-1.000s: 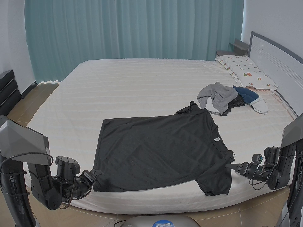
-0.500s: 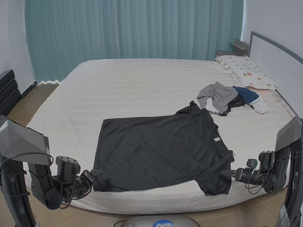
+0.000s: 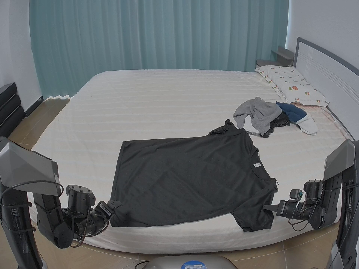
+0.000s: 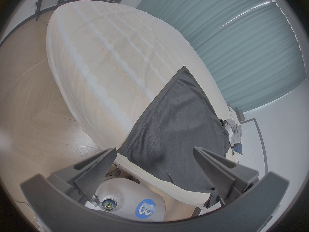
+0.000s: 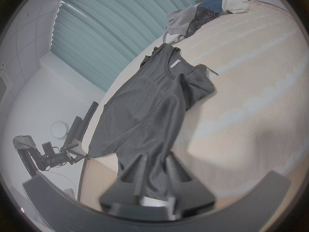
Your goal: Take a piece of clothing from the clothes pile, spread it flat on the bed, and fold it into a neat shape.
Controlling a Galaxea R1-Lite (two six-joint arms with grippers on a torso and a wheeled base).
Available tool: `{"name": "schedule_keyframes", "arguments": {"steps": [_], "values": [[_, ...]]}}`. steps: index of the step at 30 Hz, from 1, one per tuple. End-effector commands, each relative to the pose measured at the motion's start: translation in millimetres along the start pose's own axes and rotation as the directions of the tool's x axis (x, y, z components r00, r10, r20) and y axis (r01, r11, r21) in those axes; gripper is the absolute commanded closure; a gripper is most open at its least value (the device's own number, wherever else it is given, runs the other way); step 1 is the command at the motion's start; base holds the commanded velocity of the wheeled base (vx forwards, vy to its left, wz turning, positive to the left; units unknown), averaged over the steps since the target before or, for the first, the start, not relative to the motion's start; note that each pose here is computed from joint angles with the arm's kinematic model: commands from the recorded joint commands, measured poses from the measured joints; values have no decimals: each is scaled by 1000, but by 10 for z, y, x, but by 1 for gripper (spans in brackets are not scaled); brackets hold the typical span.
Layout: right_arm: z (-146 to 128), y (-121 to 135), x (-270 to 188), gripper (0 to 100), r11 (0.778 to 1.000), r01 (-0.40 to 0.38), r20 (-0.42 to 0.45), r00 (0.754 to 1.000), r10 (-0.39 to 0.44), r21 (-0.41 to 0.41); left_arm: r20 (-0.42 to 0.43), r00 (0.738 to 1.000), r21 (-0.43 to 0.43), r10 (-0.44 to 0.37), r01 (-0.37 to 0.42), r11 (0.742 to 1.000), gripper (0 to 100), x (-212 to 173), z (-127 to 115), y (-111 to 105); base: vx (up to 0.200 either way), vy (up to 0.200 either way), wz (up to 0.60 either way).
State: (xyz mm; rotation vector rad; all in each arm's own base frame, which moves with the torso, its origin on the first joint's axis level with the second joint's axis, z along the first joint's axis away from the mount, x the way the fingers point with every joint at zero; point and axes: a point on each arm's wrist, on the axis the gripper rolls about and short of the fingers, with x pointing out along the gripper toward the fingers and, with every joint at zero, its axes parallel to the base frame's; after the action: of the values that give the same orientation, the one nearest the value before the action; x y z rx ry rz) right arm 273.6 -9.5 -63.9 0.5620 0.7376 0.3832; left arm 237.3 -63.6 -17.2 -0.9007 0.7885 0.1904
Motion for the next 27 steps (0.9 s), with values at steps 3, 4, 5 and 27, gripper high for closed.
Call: {"name": "schedule_keyframes", "arguments": {"steps": [3, 4, 5, 27], "values": [[10, -54, -99, 100, 1000, 13, 18, 1000, -13, 2, 6, 1000, 9, 9, -9, 1000, 0, 17, -2, 8, 0, 0, 0], [18, -56, -121, 100, 1000, 12, 29, 999, -12, -1, 10, 1000, 19, 13, -13, 1000, 0, 24, 7, 16, 0, 0, 0], [12, -53, -153, 100, 1000, 11, 39, 999, -11, -5, 13, 1000, 39, 20, -21, 999, 0, 41, 20, 32, 0, 0, 0], [-47, 3, -220, 100, 1000, -13, 8, 1000, 13, -18, 15, 999, 300, 42, -44, 953, 0, 285, -155, 117, 0, 0, 0]]}}
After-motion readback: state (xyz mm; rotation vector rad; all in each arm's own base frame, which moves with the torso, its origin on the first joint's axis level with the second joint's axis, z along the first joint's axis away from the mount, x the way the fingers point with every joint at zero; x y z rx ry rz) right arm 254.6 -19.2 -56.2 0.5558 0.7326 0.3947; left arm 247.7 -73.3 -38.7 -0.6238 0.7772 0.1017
